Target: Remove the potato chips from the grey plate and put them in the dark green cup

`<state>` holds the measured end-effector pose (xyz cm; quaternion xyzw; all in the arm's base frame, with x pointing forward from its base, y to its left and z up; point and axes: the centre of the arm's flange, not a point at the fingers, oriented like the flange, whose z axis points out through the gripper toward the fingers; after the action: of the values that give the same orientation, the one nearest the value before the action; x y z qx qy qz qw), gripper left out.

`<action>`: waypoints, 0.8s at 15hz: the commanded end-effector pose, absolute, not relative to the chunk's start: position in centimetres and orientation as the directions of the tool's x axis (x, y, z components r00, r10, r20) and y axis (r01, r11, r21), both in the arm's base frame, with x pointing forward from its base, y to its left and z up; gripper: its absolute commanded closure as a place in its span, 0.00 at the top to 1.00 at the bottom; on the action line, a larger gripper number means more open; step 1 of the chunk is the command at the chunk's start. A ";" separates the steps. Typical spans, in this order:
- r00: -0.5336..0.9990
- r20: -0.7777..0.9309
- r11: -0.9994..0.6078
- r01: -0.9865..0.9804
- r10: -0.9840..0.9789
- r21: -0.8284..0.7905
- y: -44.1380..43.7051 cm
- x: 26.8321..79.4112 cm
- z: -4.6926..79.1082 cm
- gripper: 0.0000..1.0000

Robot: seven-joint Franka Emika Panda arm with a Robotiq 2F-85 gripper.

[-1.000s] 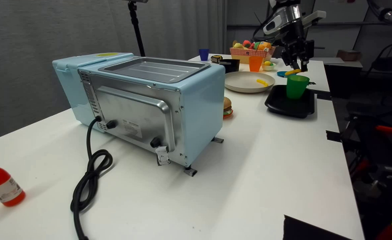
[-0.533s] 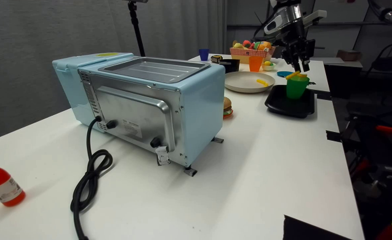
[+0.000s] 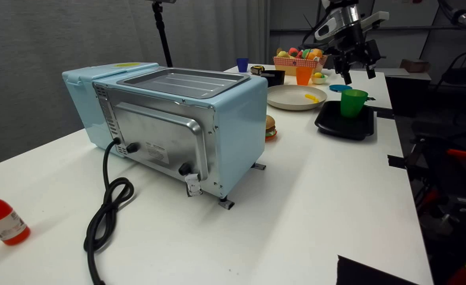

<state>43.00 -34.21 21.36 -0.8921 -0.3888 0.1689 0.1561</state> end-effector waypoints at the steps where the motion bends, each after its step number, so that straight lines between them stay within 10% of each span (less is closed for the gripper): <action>1: 0.634 -0.154 -0.639 0.673 0.758 -0.372 -34.2 43.7 23.0 1.00; 12: 0.628 0.069 -0.617 0.776 0.775 -0.130 -30.7 49.8 28.3 1.00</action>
<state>49.36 -31.52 26.24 -0.9040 -0.4164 0.0397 0.0880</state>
